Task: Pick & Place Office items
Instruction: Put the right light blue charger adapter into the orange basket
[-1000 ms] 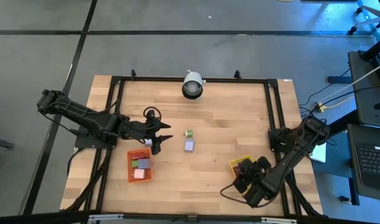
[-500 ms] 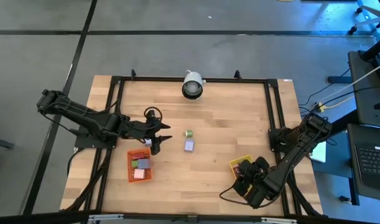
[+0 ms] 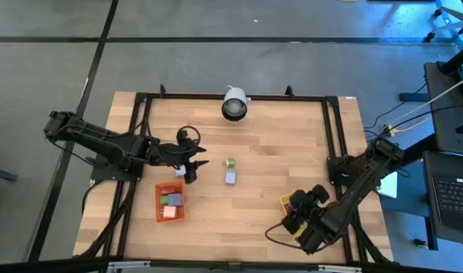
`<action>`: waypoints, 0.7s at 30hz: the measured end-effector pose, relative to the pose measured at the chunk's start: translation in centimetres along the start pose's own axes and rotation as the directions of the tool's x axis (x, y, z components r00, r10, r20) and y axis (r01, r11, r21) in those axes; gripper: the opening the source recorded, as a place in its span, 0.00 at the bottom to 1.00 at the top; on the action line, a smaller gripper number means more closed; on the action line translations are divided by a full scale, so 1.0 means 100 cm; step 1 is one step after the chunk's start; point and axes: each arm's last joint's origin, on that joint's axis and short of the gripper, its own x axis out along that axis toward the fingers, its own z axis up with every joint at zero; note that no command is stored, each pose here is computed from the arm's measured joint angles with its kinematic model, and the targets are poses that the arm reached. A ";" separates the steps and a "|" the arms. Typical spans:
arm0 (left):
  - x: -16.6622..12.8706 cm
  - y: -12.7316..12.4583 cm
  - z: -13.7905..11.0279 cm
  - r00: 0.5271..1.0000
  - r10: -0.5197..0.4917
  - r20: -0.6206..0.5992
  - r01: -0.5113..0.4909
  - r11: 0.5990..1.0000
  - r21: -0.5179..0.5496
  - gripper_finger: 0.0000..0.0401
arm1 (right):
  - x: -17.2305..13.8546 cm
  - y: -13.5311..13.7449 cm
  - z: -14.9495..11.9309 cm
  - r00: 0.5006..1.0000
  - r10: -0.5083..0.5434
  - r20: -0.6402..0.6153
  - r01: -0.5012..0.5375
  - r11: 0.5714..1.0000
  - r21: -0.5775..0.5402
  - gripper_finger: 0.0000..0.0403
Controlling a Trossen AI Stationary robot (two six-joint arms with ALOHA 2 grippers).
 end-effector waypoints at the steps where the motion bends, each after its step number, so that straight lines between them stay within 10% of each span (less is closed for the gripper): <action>1: 0.000 0.001 0.001 1.000 0.002 0.003 -0.002 1.000 0.000 0.49 | -0.002 0.000 0.005 1.000 -0.003 0.021 0.003 1.000 0.007 0.60; 21: 0.052 -0.017 0.013 0.965 -0.183 -0.190 0.090 0.906 -0.415 0.58 | -0.045 -0.034 0.135 0.863 -0.128 0.490 0.150 0.989 -0.007 0.60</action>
